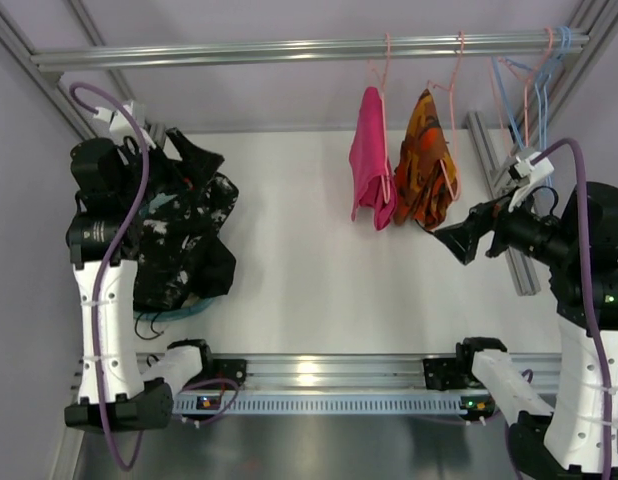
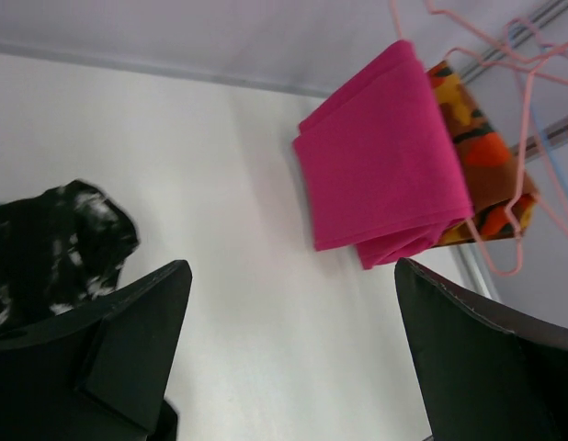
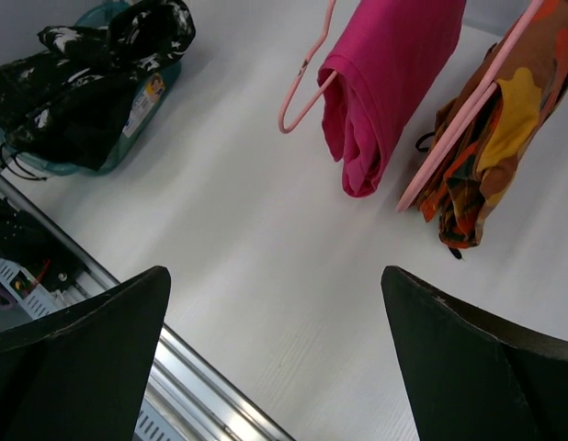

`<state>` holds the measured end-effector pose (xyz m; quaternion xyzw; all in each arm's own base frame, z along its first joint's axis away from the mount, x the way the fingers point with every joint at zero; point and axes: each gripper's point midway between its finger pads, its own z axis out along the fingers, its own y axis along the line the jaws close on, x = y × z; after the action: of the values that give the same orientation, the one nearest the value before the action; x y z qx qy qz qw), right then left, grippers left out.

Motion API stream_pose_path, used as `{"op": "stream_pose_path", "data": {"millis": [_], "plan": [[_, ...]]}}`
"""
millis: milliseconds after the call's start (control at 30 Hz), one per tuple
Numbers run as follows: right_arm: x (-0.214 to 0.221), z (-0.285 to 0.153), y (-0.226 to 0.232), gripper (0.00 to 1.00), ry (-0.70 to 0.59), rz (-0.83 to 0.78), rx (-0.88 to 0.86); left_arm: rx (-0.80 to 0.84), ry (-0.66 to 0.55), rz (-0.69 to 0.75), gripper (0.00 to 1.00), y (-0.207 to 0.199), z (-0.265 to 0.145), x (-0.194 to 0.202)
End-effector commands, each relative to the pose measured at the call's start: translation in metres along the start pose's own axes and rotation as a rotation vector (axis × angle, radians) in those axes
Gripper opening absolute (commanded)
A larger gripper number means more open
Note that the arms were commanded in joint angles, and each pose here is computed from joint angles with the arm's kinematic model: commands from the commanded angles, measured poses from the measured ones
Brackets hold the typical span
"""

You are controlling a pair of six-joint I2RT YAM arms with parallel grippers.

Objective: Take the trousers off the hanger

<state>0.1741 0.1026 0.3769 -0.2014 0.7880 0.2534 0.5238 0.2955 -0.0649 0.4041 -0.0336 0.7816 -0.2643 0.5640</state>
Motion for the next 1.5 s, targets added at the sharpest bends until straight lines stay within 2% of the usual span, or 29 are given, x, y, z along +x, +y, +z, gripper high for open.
{"op": "stream_pose_path", "data": {"millis": [0,67,100,167,300,567,900,967,1133,1267,1467], "plan": [[-0.027,-0.004,-0.007,0.99,-0.065,-0.033,0.042,0.244,-0.099,-0.066,0.98,-0.058,0.01,-0.041],[-0.034,-0.004,-0.009,0.99,-0.076,-0.036,0.054,0.225,-0.115,-0.005,0.98,-0.066,0.029,-0.046],[-0.036,-0.004,-0.011,0.99,-0.078,-0.032,0.06,0.293,-0.094,0.032,0.98,-0.095,0.033,-0.037],[-0.043,-0.004,-0.014,0.99,-0.09,-0.035,0.068,0.356,-0.061,0.047,0.98,-0.118,0.046,-0.024],[-0.054,-0.005,-0.017,1.0,-0.109,-0.021,0.078,0.572,-0.005,-0.028,0.96,-0.173,0.064,0.005],[-0.064,-0.005,-0.02,1.0,-0.128,-0.006,0.084,0.779,0.047,-0.091,0.93,-0.236,0.097,0.045],[-0.062,-0.005,-0.022,0.99,-0.125,-0.008,0.093,0.848,0.168,-0.218,0.84,-0.265,0.155,0.083],[-0.061,-0.006,-0.022,0.99,-0.125,-0.008,0.093,0.872,0.182,-0.252,0.79,-0.272,0.157,0.085],[-0.058,-0.007,-0.021,0.99,-0.122,-0.01,0.096,0.925,0.176,-0.288,0.71,-0.286,0.166,0.093],[-0.058,-0.008,-0.02,0.99,-0.123,-0.011,0.096,0.959,0.144,-0.32,0.68,-0.294,0.17,0.097],[-0.056,-0.008,-0.02,0.99,-0.12,-0.014,0.098,0.94,0.131,-0.362,0.61,-0.298,0.188,0.101]]}}
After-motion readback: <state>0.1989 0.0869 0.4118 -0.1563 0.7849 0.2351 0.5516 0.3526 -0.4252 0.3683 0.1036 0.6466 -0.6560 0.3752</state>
